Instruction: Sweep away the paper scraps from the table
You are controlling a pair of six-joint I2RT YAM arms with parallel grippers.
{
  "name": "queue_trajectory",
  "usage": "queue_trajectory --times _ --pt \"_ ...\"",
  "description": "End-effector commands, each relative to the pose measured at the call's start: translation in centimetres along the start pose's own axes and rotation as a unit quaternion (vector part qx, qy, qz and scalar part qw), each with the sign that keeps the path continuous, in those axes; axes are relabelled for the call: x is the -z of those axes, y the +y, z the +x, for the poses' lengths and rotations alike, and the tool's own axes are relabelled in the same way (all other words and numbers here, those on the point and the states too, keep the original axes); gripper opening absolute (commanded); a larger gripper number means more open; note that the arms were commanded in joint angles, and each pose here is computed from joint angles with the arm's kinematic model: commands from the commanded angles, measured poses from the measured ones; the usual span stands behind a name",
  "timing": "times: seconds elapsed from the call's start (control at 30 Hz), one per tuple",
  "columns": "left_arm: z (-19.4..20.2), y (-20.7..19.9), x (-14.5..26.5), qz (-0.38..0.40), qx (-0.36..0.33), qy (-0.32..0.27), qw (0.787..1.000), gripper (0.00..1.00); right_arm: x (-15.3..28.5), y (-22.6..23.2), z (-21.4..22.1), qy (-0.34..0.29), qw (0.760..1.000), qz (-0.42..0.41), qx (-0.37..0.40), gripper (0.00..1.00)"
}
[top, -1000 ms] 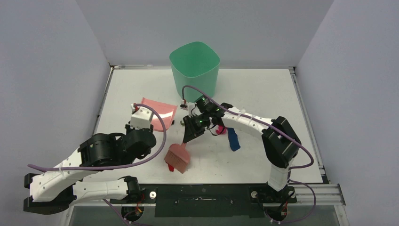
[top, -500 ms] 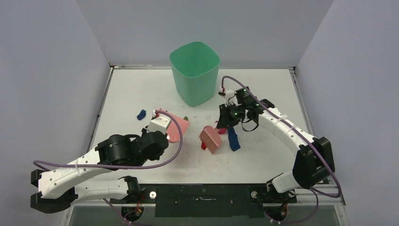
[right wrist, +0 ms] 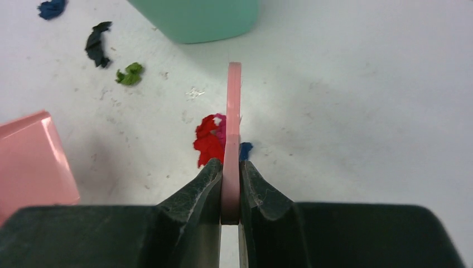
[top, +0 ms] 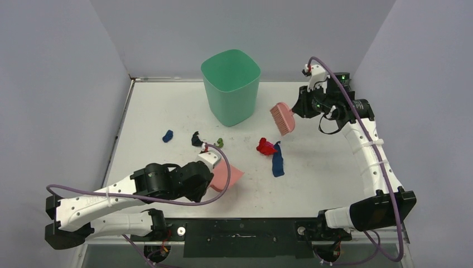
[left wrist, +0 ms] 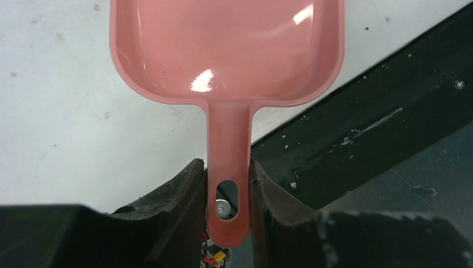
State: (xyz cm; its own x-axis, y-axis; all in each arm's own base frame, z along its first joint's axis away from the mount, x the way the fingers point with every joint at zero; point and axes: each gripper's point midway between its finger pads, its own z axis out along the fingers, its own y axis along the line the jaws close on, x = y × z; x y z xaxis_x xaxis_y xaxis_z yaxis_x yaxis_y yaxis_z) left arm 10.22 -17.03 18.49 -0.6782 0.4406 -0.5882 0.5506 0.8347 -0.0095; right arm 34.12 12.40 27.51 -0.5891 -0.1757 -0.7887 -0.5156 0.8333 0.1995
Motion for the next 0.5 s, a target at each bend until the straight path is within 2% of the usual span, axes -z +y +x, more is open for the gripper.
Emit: queue_trajectory --times 0.0,0.07,0.23,0.37,0.47 --pt "0.3 -3.3 -1.1 0.06 -0.014 0.02 0.998 0.0 1.9 -3.9 -1.4 -0.005 0.991 0.107 0.085 0.05" --pt "0.6 -4.3 -1.7 0.068 -0.022 0.029 0.997 0.0 1.6 -5.9 -0.5 0.014 0.983 0.15 0.101 0.05" --pt "0.4 -5.9 -3.5 0.069 -0.046 0.037 0.996 0.0 -0.4 -8.7 2.5 0.065 0.972 0.195 0.112 0.05" --pt "-0.5 -6.6 -5.2 0.054 -0.071 0.038 0.995 0.0 -2.7 -8.6 4.0 0.083 0.973 0.186 0.11 0.05" --pt "-0.9 -7.7 -7.0 0.071 -0.071 0.048 0.994 0.0 -5.0 -7.4 4.6 0.091 0.971 0.181 0.124 0.05"
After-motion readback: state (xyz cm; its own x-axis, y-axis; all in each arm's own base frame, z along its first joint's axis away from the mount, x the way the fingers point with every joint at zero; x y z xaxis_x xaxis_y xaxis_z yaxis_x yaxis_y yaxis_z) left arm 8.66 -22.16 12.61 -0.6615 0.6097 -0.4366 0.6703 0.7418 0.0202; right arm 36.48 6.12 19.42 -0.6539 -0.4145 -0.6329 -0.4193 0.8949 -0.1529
